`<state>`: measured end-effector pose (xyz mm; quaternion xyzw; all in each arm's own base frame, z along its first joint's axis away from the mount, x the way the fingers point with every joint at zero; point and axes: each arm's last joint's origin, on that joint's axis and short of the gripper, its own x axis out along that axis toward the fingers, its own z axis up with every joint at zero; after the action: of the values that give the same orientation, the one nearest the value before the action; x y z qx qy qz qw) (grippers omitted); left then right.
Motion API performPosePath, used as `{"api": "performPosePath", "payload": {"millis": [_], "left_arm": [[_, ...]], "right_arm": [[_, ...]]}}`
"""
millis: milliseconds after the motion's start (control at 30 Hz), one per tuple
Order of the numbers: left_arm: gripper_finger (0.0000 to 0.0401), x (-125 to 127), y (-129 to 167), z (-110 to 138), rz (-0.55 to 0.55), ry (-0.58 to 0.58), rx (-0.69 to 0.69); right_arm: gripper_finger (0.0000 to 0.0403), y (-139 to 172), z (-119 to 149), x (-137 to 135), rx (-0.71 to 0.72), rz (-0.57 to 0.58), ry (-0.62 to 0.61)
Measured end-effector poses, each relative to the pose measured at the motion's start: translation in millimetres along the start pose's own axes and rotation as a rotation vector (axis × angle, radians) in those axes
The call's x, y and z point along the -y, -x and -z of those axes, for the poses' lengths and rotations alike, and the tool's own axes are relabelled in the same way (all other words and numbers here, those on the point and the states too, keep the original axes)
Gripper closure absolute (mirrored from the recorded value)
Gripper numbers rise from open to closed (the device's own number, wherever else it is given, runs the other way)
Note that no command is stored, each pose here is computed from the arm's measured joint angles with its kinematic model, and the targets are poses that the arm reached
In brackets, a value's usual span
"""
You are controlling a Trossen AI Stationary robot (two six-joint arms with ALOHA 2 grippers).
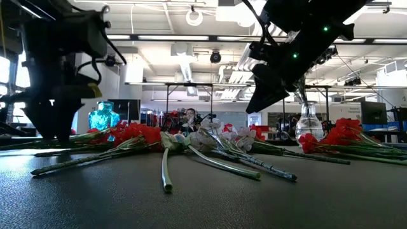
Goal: Sort flowers into vase by color
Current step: Put the orange orchid into the blue vase
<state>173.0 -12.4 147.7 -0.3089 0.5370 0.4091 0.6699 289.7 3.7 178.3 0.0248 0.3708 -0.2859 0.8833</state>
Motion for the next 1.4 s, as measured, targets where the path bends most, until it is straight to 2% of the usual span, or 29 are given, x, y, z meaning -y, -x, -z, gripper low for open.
{"api": "performPosePath", "payload": {"millis": [200,400,533,600,667,767,933,1067,1167,1233,1300,1400], "left_arm": [[0.0245,6,-12,-3,-0.037,0.019,-0.022],[0.0312,3,-17,-10,-0.032,-0.014,-0.086],[0.0378,-7,-8,-13,-0.026,-0.045,-0.075],[0.0392,-12,3,-16,0.018,-0.034,-0.021],[0.0388,-16,19,-19,0.069,-0.022,0.044],[0.0386,-24,47,-24,0.161,-0.017,0.192],[0.0397,-36,96,-38,0.301,-0.074,0.64],[0.0398,-43,122,-49,0.343,-0.155,0.991],[0.0399,-50,134,-62,0.315,-0.169,1.178],[0.0399,-58,140,-72,0.257,-0.139,1.294],[0.04,-67,140,-81,0.165,-0.101,1.399],[0.04,-86,131,-92,-0.005,-0.052,1.479]], "right_arm": [[0.0199,-4,-5,5,0.019,0.009,0.013],[0.0199,-4,-4,5,0.015,0.013,0.017],[0.0199,1,0,-2,0.002,-0.005,0.046],[0.0199,4,4,-7,-0.004,-0.018,0.059],[0.0199,6,10,-12,0.001,-0.033,0.06],[0.0199,9,20,-22,0.059,-0.081,0.036],[0.0199,15,34,-33,0.179,-0.123,0.051],[0.0199,18,36,-37,0.241,-0.107,0.084],[0.0199,19,34,-38,0.264,-0.11,0.098],[0.0199,19,33,-38,0.273,-0.111,0.109],[0.0199,19,33,-38,0.28,-0.113,0.109],[0.0199,19,33,-38,0.28,-0.114,0.105]]}}
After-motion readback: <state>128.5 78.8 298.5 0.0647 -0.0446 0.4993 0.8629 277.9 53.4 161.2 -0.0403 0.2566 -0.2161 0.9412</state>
